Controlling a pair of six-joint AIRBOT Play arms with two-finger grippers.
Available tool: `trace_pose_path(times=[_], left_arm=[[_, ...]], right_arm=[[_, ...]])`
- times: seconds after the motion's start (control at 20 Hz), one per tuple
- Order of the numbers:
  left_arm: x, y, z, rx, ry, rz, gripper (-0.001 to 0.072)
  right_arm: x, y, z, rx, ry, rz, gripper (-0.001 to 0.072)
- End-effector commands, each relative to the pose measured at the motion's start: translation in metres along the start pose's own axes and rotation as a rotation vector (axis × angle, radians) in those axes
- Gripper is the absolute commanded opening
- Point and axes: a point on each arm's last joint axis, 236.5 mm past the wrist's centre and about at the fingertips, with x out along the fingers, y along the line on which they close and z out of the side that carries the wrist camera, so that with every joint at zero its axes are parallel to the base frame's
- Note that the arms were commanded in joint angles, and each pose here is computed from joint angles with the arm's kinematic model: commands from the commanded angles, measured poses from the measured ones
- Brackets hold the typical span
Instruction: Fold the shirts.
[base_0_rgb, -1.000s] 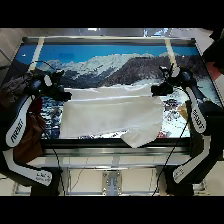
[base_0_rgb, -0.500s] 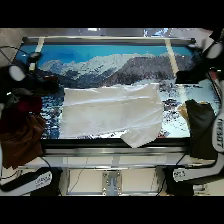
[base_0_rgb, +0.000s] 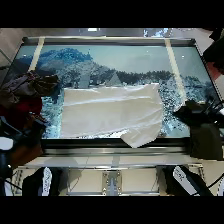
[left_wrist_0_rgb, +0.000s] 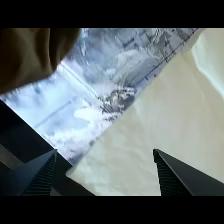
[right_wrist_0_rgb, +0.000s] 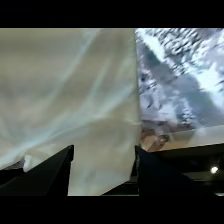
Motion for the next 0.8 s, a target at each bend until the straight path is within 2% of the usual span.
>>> trace_pose_path(times=[0.0,0.05,0.15,0.2,0.65,0.75], left_arm=[[0.021,-0.003,-0.045,-0.227,0.09,-0.139,0.0702],[0.021,-0.004,-0.045,-0.218,0.09,-0.14,0.0698],[0.021,-0.003,-0.047,-0.213,0.098,-0.139,0.0624],[0.022,-0.002,-0.049,-0.217,0.105,-0.134,0.0617],[0.045,0.021,-0.069,-0.233,0.223,-0.051,0.0603],[0.052,0.017,-0.06,-0.231,0.199,-0.08,0.0602]], right_arm=[[0.037,0.011,-0.037,0.141,0.016,0.169,0.045],[0.036,0.015,-0.036,0.13,0.012,0.182,0.0449],[0.034,0.023,-0.032,0.143,-0.003,0.22,0.0448],[0.033,0.028,-0.03,0.134,-0.01,0.239,0.0447],[0.03,0.037,-0.032,0.116,-0.004,0.28,0.0446],[0.03,0.037,-0.033,0.115,0.0,0.281,0.0446]])
